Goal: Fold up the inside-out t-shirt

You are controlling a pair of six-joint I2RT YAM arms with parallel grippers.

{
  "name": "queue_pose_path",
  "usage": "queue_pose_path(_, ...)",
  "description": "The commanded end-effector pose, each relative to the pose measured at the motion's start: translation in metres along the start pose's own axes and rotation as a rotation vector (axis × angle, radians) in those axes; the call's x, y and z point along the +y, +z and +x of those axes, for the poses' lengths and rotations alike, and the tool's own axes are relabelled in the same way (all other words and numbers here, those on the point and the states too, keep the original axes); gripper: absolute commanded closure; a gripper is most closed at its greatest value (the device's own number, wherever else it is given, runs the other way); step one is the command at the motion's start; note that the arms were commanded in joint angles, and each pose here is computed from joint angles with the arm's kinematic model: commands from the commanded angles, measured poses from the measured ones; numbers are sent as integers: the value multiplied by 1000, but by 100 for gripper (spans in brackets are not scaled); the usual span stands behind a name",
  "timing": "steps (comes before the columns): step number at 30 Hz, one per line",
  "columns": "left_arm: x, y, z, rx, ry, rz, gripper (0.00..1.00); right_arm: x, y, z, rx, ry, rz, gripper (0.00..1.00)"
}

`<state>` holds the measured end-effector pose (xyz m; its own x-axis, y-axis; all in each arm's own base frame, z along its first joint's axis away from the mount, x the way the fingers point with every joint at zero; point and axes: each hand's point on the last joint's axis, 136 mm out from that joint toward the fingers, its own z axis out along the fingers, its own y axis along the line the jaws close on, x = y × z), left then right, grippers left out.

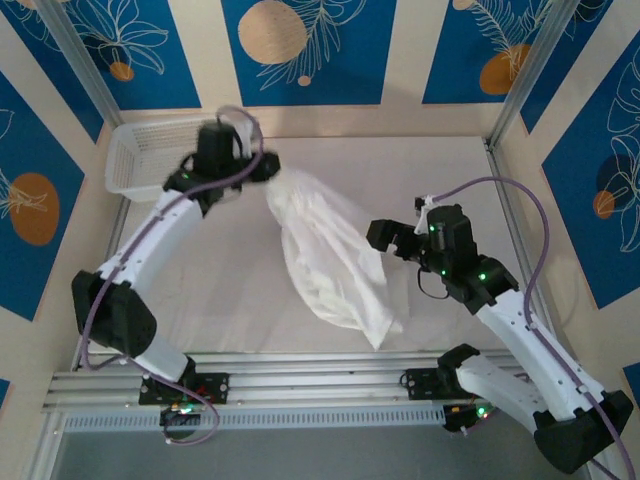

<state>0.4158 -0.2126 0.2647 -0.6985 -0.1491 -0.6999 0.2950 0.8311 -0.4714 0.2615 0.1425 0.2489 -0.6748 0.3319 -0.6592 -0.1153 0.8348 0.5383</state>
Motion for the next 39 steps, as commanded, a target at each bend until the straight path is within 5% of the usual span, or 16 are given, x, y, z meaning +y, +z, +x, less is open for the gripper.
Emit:
queue_pose_path(1, -8, -42, 4, -158, 2, -10, 61, -14, -1, 3, -3, 26, 36, 1)
queue_pose_path(5, 37, -49, 53, -100, -34, -174, 57, -28, 24, 17, 75, 44, 62, 1)
queue_pose_path(10, 44, -29, 121, 88, -60, -166, 55, -46, 72, 53, 282, 47, 147, 2)
queue_pose_path(15, 55, -2, 150, 150, -81, -179, 51, -62, 118, 82, 392, 62, 203, 8)
queue_pose_path(17, 53, 7, 147, 146, -85, -165, 48, -65, 132, 91, 430, 66, 213, 34)
queue_pose_path(19, 52, 17, 140, 123, -87, -155, 46, -76, 140, 94, 420, 92, 263, 81)
queue_pose_path(20, 53, 23, 135, 106, -90, -156, 42, -80, 140, 91, 390, 101, 274, 96)
queue_pose_path(21, 53, 30, 132, 101, -99, -155, 40, -83, 138, 87, 356, 116, 281, 100)
queue_pose_path(28, 57, 93, 123, 113, -167, -126, 38, -128, 95, 61, 163, 299, 351, 100)
queue_pose_path(30, 65, 106, 122, 119, -151, -160, 51, -134, 85, 62, 155, 292, 372, 100)
queue_pose_path(32, 62, 112, 118, 134, -133, -152, 91, -130, 78, 63, 167, 265, 358, 97)
queue_pose_path(33, 56, 110, 112, 137, -128, -134, 100, -123, 75, 63, 179, 244, 331, 91)
queue_pose_path(36, 19, 87, 87, 95, -63, -51, 100, -94, 63, 52, 179, 179, 244, 75)
queue_pose_path(39, -43, 59, 75, 68, 185, -31, 100, -67, 45, 28, 111, 131, 178, 58)
